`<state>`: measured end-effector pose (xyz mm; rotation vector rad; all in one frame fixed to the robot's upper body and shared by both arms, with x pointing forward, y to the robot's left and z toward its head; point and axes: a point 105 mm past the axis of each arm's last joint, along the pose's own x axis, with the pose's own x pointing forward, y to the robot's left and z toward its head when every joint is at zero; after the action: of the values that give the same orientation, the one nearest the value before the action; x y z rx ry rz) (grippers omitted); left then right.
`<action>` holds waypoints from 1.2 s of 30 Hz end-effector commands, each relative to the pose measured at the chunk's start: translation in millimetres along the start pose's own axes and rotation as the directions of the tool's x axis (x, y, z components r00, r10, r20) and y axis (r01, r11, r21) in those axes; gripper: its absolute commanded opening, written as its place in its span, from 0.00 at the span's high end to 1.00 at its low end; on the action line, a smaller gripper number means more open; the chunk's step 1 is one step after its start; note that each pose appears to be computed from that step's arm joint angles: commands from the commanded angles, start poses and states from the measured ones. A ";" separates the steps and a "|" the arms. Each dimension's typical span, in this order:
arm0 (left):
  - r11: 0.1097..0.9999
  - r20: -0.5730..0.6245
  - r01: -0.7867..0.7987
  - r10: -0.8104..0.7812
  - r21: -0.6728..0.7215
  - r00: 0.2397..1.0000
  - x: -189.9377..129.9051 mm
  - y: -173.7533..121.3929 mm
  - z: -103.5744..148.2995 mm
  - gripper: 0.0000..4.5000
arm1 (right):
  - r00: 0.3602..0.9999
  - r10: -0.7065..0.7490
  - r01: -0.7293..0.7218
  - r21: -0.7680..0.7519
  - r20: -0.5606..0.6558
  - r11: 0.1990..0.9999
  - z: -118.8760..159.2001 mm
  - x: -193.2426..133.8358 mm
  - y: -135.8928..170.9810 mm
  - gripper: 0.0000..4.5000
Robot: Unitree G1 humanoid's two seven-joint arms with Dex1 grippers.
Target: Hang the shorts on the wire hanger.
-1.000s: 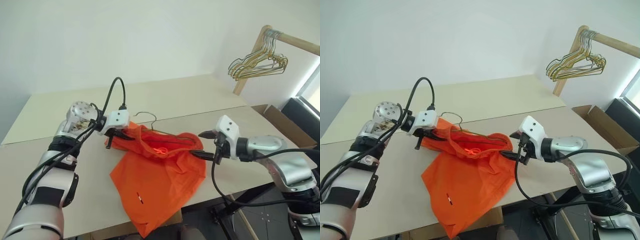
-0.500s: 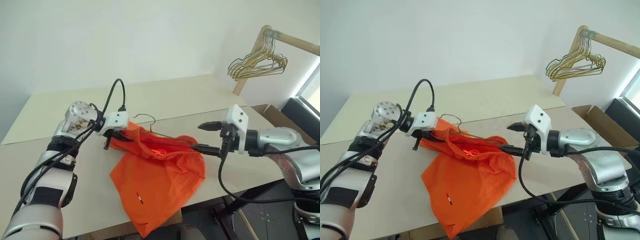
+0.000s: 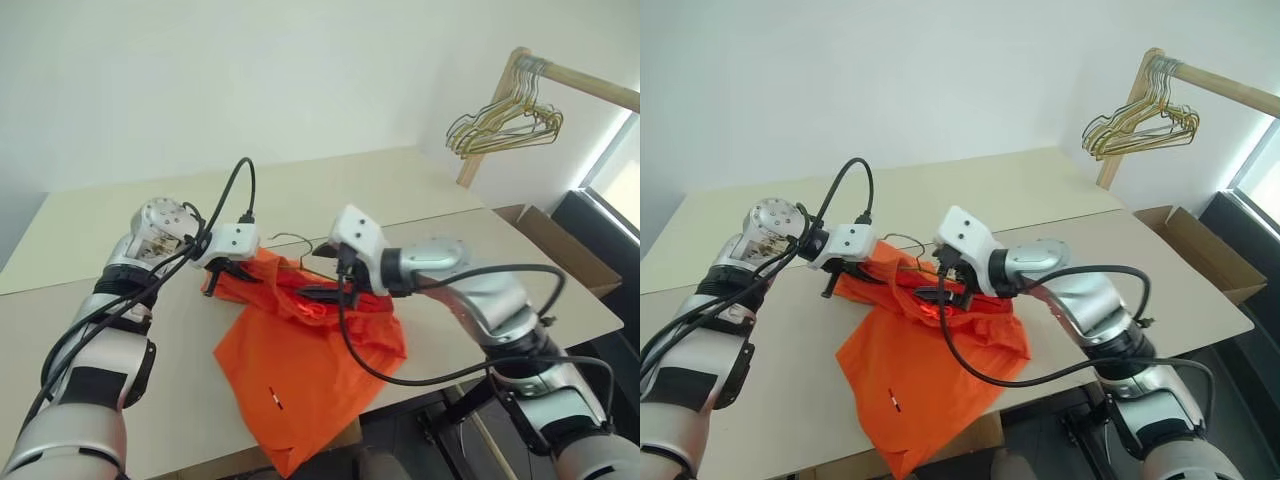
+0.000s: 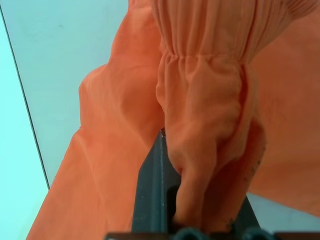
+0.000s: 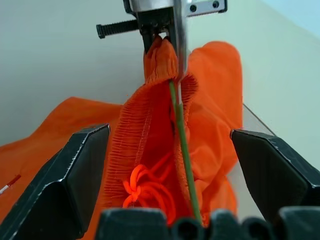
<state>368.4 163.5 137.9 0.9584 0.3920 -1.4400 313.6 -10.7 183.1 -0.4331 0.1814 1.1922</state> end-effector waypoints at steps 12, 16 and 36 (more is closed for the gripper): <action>0.998 0.000 -0.036 0.036 0.043 0.999 -10.9 8.9 8.7 1.00 | 0.999 0.048 -0.048 -0.044 0.003 0.998 13.8 4.5 -2.9 0.84; 0.998 0.003 -0.048 0.048 0.043 0.999 -11.9 10.1 8.9 1.00 | 0.999 0.048 -0.049 -0.046 -0.016 0.998 11.0 6.4 -4.8 0.99; 0.994 0.080 -0.107 0.109 -0.025 0.991 -41.8 18.7 12.0 0.08 | 0.997 0.072 -0.070 -0.099 0.016 0.993 13.6 -3.8 -5.4 1.00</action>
<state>372.6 171.0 168.0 0.8638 0.3128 -1.4113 319.2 -9.4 179.4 -0.4934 0.2162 1.2693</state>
